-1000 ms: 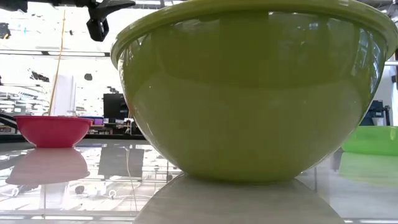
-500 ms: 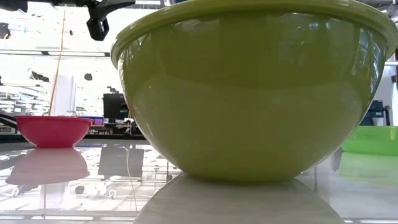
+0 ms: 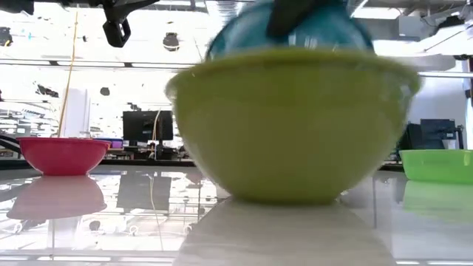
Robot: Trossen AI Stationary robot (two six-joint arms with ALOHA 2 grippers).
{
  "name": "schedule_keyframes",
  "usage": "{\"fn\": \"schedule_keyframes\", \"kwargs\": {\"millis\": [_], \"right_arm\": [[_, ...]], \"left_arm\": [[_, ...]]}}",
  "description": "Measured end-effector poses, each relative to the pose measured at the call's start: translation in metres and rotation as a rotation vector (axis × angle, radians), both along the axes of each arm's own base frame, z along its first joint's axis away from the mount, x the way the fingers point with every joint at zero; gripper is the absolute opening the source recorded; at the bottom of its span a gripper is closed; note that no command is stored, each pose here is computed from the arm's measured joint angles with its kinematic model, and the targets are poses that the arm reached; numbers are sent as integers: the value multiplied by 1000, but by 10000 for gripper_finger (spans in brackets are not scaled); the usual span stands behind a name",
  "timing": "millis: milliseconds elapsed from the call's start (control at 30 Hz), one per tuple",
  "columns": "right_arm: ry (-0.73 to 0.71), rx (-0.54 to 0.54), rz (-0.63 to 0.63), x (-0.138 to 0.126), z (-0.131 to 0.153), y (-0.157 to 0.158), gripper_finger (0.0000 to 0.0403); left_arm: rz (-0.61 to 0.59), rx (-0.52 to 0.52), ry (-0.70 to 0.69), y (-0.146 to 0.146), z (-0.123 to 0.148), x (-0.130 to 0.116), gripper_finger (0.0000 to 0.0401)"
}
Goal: Nest bowls inside each other
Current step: Stack the light blue bowl on the blue bowl
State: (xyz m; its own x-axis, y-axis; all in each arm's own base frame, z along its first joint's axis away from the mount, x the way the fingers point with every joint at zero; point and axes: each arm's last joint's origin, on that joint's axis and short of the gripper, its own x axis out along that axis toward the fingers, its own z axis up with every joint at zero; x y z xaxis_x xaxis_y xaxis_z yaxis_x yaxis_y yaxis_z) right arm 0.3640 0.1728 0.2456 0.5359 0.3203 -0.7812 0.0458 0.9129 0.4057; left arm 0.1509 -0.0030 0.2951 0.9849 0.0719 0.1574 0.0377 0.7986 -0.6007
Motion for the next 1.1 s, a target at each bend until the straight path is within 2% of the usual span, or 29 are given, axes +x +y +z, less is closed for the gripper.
{"fn": "schedule_keyframes", "kwargs": {"millis": [200,467,667,867,1000,1100], "right_arm": [[61,-194,-124,1,-10,-2,33],[226,-372,-140,10,-27,-3,38],[265,-365,-144,23,-41,-2,85],[232,-287,-188,34,-37,-6,190],[187,-238,-209,31,-19,-8,249],[113,-225,-233,23,8,-10,262]], "left_arm": [[-24,0,2,-1,0,0,141],[-25,-2,1,-1,0,0,141],[-52,-20,-1,-3,0,0,141],[-75,-20,14,-6,-1,0,141],[-87,-26,65,-8,-6,0,141],[-104,-39,125,-10,-12,1,141]]}}
